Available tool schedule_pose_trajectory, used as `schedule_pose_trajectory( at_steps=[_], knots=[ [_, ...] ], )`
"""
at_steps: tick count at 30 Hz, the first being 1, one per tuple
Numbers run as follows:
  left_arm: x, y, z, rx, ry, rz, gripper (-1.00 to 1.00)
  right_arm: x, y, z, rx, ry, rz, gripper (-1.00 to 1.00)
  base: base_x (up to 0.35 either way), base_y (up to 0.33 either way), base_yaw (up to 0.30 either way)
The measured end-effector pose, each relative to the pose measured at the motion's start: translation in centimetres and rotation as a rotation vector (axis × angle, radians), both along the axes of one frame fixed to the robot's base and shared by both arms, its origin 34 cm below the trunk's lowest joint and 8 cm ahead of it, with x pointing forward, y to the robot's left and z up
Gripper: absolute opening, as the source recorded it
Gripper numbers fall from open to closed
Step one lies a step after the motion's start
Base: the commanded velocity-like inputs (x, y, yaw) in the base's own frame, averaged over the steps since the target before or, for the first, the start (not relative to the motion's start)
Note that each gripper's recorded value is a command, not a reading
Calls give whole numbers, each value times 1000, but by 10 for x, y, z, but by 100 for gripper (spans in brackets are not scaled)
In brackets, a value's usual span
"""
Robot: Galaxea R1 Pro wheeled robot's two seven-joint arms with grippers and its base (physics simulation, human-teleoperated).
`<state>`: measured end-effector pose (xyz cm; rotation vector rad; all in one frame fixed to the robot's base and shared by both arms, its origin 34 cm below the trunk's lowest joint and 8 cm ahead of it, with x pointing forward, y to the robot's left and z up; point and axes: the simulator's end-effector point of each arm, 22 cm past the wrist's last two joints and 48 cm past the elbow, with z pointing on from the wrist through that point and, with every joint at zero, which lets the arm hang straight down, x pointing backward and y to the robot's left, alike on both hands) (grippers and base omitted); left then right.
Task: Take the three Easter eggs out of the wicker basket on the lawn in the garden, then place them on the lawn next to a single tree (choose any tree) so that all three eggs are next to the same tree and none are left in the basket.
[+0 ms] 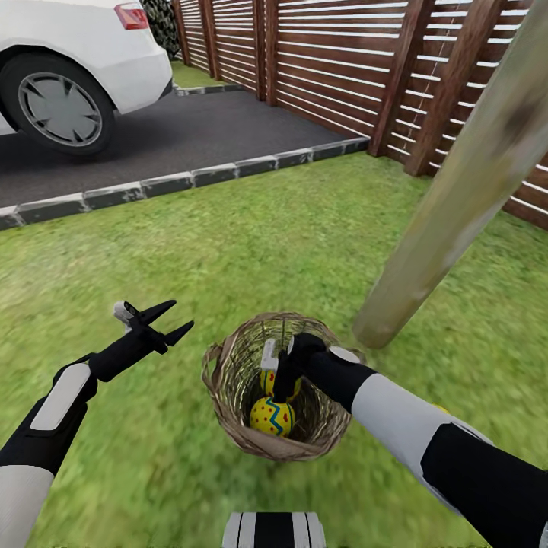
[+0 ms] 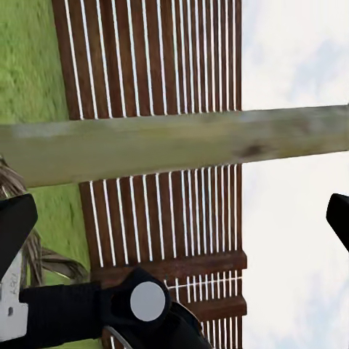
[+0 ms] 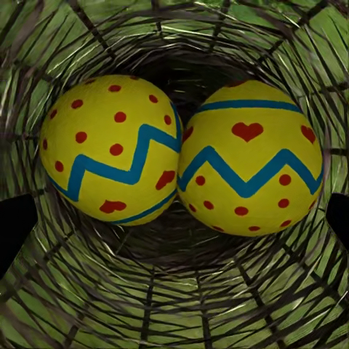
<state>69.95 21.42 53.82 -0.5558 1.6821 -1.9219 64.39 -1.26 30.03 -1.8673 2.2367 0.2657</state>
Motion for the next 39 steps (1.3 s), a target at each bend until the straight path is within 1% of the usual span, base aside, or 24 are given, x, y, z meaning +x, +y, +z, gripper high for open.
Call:
schedule_pose_trajectory(
  at_steps=[3, 8, 13, 15, 25, 26, 29, 39],
  knots=[
    [0, 0, -8, 0, 12, 0, 100, 0, 11, 1, 20, -10, 22, 100, 0, 0, 0],
    [1, 0, -21, 0, 32, 0, 100, 2, 21, 1, 24, -41, 66, 100, 0, 0, 0],
    [1, 0, -34, 0, 52, 0, 100, -11, 34, 2, 58, 6, 113, 100, 0, 0, 0],
    [1, 0, -39, 0, 61, 0, 100, -14, 35, -2, 57, 15, 120, 100, 0, 0, 0],
    [0, 0, -66, 0, 102, 0, 100, -23, 34, -25, 56, 52, 129, 100, 0, 0, 0],
    [0, 0, -68, 0, 106, 0, 100, -23, 36, -27, 65, 51, 141, 100, 0, 0, 0],
    [0, 0, -76, 0, 118, 0, 100, -26, 37, -33, 73, 59, 151, 100, 0, 0, 0],
    [-2, 0, -102, 0, 159, 0, 100, -35, 36, -56, 75, 98, 147, 100, 0, 0, 0]
  ],
)
